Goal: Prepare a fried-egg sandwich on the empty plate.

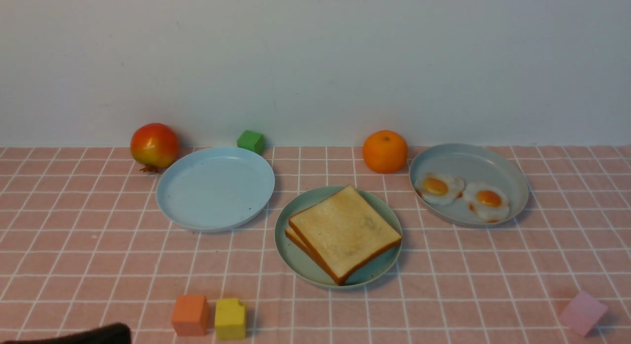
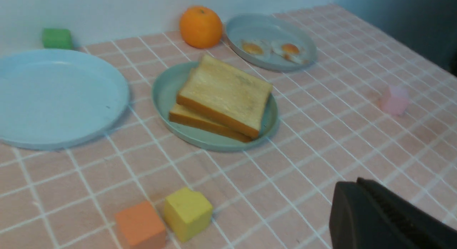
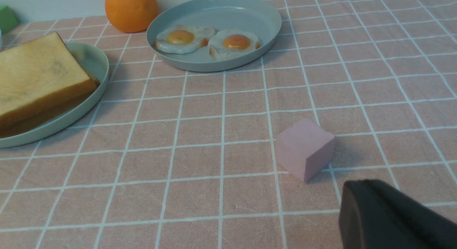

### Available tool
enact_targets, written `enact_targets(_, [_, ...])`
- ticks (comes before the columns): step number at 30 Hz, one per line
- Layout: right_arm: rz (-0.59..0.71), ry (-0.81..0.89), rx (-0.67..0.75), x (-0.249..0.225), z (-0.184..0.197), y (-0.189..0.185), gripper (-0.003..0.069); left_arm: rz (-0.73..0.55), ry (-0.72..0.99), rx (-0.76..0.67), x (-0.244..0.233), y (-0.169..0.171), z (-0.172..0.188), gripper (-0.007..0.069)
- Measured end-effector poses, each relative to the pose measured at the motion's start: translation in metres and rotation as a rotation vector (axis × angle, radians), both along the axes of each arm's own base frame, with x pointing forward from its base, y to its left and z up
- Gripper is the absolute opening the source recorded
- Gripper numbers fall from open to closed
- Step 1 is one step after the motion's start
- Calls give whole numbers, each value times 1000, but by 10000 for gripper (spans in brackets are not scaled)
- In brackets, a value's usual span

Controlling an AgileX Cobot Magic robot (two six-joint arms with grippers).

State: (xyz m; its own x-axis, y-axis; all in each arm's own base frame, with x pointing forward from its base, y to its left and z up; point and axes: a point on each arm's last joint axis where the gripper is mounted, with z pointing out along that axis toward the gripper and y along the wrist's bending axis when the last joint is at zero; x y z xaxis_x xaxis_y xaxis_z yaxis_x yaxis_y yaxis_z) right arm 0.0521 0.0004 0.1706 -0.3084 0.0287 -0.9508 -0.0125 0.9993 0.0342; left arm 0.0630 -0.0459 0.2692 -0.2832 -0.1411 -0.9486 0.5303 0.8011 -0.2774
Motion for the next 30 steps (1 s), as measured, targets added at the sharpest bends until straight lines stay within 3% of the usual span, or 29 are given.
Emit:
enact_targets(5, [0,0,0,0,0,0,4,234,-89,-72,-12,24,-12,13])
enact_targets(6, [0,1,0,0,0,0,6,340,-110,-77,-15,31,-25,13])
enact_targets(10, [0,1,1,0,0,0,8,463,-18,-50,-11,36,-64,13])
enact_targets(14, [0,1,1,0,0,0,8,491,140,-39,-10,36,-94,13])
enact_targets(30, [0,2,1,0,0,0,15,487,161,-73,-11,35,-94,13])
